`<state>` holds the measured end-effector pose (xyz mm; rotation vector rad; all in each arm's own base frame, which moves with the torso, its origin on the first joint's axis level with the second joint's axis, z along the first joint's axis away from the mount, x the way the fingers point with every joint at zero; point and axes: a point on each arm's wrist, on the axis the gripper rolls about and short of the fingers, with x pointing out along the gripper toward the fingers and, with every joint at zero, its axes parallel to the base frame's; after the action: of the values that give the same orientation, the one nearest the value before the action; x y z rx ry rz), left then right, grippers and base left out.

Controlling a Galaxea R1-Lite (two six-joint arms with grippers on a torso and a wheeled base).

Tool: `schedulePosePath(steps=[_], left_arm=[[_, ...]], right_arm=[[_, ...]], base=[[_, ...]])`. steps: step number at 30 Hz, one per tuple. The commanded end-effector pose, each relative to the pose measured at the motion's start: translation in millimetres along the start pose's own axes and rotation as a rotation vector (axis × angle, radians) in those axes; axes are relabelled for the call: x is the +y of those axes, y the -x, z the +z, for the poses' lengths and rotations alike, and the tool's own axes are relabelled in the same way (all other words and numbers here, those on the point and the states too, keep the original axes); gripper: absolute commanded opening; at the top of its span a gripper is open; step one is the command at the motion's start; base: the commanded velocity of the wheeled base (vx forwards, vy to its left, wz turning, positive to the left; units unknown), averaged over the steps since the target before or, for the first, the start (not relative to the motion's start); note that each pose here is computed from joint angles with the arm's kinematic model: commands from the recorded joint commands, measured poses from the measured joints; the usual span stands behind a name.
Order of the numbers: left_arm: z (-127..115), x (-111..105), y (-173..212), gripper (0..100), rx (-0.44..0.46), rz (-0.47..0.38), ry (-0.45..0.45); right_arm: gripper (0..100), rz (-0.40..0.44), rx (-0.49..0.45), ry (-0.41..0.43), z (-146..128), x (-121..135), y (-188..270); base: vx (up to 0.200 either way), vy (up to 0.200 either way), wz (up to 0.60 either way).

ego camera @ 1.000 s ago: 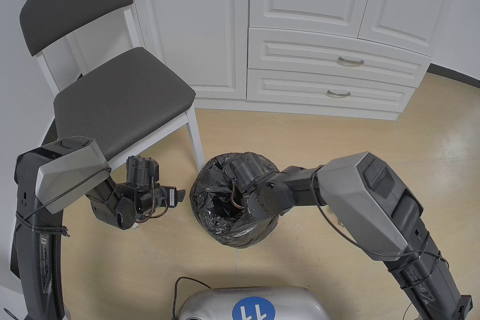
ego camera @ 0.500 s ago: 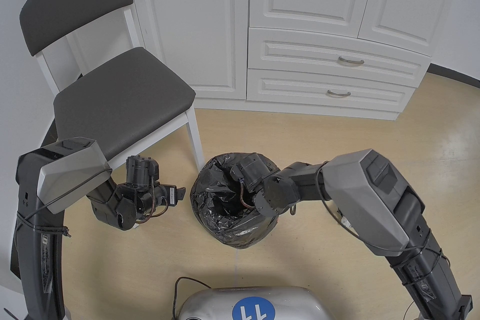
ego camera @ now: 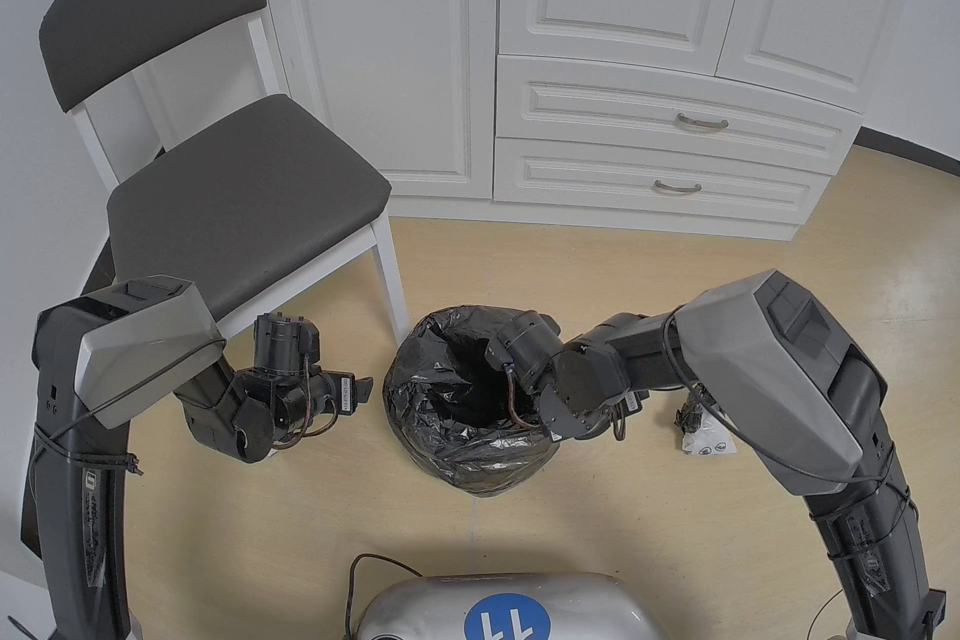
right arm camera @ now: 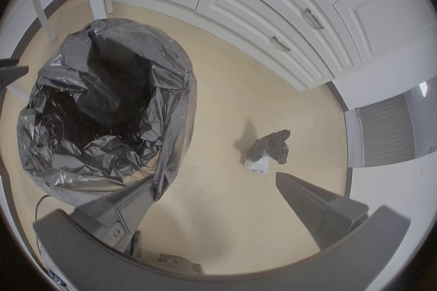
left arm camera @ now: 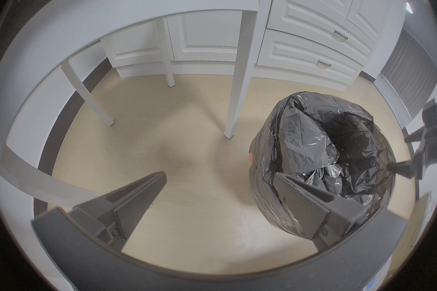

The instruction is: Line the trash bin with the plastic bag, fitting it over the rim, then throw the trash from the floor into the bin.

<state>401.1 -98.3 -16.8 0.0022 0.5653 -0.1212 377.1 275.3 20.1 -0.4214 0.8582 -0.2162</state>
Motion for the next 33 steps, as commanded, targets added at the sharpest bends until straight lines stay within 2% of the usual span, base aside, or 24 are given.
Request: schedulePosePath(steps=[1, 4, 12, 21, 26, 33], left_arm=[[-0.9, -0.6, -0.4, 100, 0.002, -0.001, 0.0], [-0.9, -0.6, -0.4, 100, 0.002, -0.001, 0.0], [-1.5, -1.3, -1.1, 100, 0.003, -0.002, -0.001], [-2.2, -1.5, -3.7, 100, -0.019, -0.004, 0.002], [-1.7, -0.8, -2.9, 100, -0.02, -0.003, 0.003], [0.8, -0.3, -0.8, 100, -0.026, -0.007, 0.005]], right_arm=[[100, -0.004, 0.022, 0.02, -11.4, 8.5, -6.9], [100, -0.012, 0.044, 0.007, -22.5, 20.7, -20.7], [100, -0.003, 0.02, -0.049, -30.7, 38.1, -41.8], [100, 0.009, -0.015, -0.117, -22.0, 40.3, -50.4], [100, 0.001, 0.004, -0.127, -24.3, 33.5, -44.3], [100, 0.061, -0.014, -0.151, -10.6, -4.6, 9.1]], base=[[0.0, 0.0, 0.0], [0.0, 0.0, 0.0], [0.0, 0.0, 0.0], [0.0, 0.0, 0.0], [0.0, 0.0, 0.0], [0.0, 0.0, 0.0]])
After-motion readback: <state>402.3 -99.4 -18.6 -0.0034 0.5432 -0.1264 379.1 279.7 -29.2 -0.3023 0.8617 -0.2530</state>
